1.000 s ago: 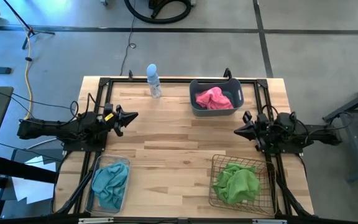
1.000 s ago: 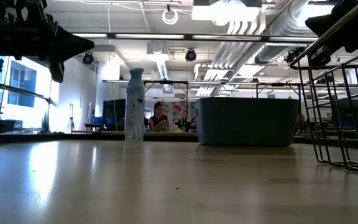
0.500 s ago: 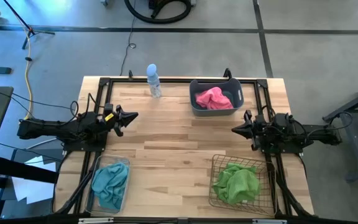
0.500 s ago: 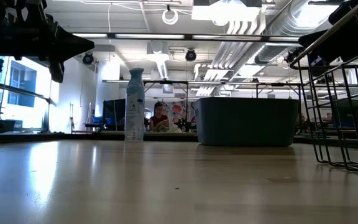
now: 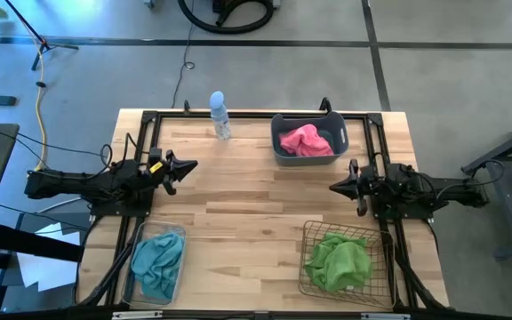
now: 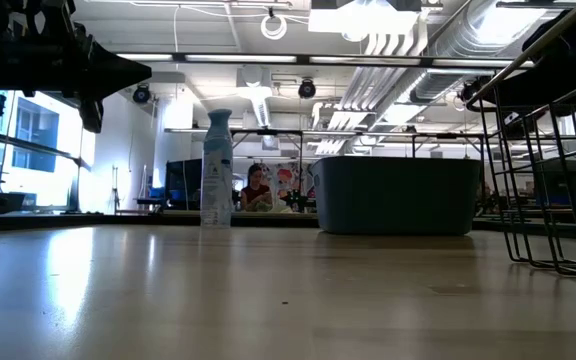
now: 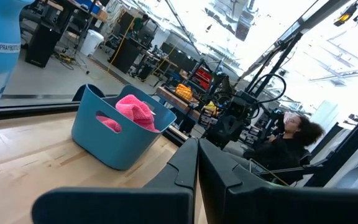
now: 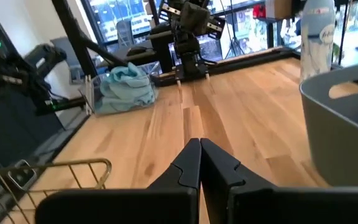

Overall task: Sort microfiber towel by color & place in baskets
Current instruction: Return to Home Position

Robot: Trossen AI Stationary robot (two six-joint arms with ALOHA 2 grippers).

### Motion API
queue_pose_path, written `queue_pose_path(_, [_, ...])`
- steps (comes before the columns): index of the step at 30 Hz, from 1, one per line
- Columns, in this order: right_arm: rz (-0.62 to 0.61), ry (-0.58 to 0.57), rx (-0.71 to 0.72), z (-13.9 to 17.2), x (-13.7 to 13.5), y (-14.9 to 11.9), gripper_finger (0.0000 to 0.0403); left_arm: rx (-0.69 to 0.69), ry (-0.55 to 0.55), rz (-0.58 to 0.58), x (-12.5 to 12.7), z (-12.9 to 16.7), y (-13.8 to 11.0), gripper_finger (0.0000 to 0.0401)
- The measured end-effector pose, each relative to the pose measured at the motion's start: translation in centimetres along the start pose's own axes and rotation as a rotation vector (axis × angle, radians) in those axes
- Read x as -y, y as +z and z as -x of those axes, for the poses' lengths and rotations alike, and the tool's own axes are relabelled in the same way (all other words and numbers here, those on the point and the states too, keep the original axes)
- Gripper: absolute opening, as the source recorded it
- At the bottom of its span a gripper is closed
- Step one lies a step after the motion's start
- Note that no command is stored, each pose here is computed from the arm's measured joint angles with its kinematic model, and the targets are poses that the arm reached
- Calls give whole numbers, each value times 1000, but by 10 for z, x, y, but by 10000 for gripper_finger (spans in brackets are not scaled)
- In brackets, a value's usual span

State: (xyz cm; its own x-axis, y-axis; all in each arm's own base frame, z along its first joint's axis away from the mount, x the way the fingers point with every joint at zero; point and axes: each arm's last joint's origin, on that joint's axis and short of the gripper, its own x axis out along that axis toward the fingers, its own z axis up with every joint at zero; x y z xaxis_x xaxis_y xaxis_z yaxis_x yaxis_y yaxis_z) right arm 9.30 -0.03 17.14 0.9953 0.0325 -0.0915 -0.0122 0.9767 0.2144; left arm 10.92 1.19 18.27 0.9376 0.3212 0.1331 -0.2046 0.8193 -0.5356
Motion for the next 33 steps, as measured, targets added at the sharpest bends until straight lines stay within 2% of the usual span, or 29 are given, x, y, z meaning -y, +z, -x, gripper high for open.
queue_pose_path(5, [-50,0,0,0,0,0,0,0,0,-1,0,0,0,0])
queue_pose_path(24, [-49,4,3,0,0,0,0,0,0,-1,0,0,0,0])
queue_pose_path(33, [-49,4,0,0,0,0,0,80,-47,16,1,14,10,0])
